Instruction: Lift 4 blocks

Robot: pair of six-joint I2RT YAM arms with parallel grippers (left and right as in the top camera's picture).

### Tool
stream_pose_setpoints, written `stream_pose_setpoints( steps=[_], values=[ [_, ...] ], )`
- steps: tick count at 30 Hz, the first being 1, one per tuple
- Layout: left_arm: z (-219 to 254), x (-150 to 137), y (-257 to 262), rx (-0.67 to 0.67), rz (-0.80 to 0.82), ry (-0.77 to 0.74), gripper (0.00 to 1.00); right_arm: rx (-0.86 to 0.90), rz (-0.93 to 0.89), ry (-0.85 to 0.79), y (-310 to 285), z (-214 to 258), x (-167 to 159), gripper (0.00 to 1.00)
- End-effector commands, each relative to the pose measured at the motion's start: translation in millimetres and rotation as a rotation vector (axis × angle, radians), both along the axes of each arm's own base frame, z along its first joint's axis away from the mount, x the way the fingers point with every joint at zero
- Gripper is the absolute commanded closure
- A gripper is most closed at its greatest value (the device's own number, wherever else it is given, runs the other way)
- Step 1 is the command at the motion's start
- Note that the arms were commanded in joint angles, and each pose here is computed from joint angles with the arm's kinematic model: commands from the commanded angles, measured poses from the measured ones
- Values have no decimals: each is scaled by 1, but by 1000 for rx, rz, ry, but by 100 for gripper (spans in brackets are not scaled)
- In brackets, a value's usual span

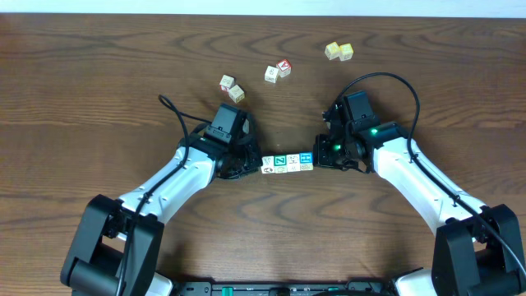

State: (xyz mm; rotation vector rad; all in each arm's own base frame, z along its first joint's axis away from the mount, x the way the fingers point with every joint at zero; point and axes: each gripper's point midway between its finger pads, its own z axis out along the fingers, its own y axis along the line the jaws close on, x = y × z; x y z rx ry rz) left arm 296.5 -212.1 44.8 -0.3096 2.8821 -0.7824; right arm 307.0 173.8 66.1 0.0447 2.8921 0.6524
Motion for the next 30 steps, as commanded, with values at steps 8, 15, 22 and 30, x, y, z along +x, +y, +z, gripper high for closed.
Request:
stream_pose_setpoints(
  steps=[8,15,22,30],
  values=[
    [5,-7,-37,-102,-73,39,93,126,98,100,39,-9,-23,99],
    [-1,-8,-37,-96,-69,55,93,116,98,111,39,-17,-22,99],
    [-1,-7,-36,-90,-66,52,93,104,94,104,37,-19,-20,99],
    [-1,-7,-36,-89,-66,52,93,92,91,110,36,-23,-20,99]
  ],
)
